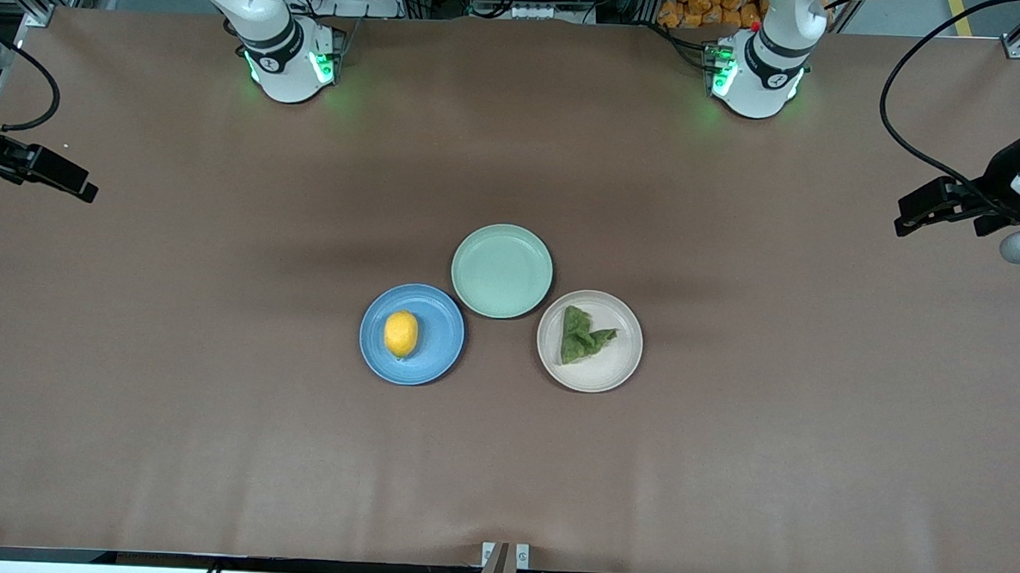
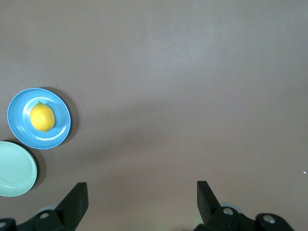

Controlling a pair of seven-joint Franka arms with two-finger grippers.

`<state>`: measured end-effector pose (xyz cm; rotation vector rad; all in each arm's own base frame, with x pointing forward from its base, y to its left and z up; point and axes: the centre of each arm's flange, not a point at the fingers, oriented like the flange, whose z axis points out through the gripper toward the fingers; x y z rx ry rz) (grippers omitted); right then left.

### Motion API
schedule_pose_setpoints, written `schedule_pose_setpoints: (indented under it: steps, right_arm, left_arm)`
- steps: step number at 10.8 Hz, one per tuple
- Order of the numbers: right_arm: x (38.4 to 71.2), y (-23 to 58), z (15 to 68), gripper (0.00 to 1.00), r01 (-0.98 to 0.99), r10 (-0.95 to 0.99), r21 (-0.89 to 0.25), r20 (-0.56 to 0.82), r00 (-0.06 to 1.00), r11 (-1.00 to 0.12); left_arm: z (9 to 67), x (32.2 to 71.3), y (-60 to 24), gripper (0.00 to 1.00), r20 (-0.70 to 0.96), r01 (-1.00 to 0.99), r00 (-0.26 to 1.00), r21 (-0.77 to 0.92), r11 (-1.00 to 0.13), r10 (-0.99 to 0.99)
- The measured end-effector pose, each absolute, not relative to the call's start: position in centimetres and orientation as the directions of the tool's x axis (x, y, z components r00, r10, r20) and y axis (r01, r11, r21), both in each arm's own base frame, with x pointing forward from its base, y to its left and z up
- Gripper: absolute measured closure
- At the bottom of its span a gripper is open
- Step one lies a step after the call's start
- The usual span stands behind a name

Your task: Pick lemon and lettuce from blue and beige plates

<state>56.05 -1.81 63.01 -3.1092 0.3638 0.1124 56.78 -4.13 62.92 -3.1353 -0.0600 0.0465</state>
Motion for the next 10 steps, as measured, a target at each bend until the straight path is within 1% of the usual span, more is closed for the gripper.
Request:
schedule_pose_setpoints:
  steps: [10]
  right_arm:
    - [56.16, -1.92, 63.02, 0.0, -0.233, -0.232, -0.002, -0.066, 0.97, -0.972]
  left_arm:
    - [62.79, 56.84, -4.15, 0.0, -0.032, 0.038, 0.999, -0.006, -0.999, 0.038]
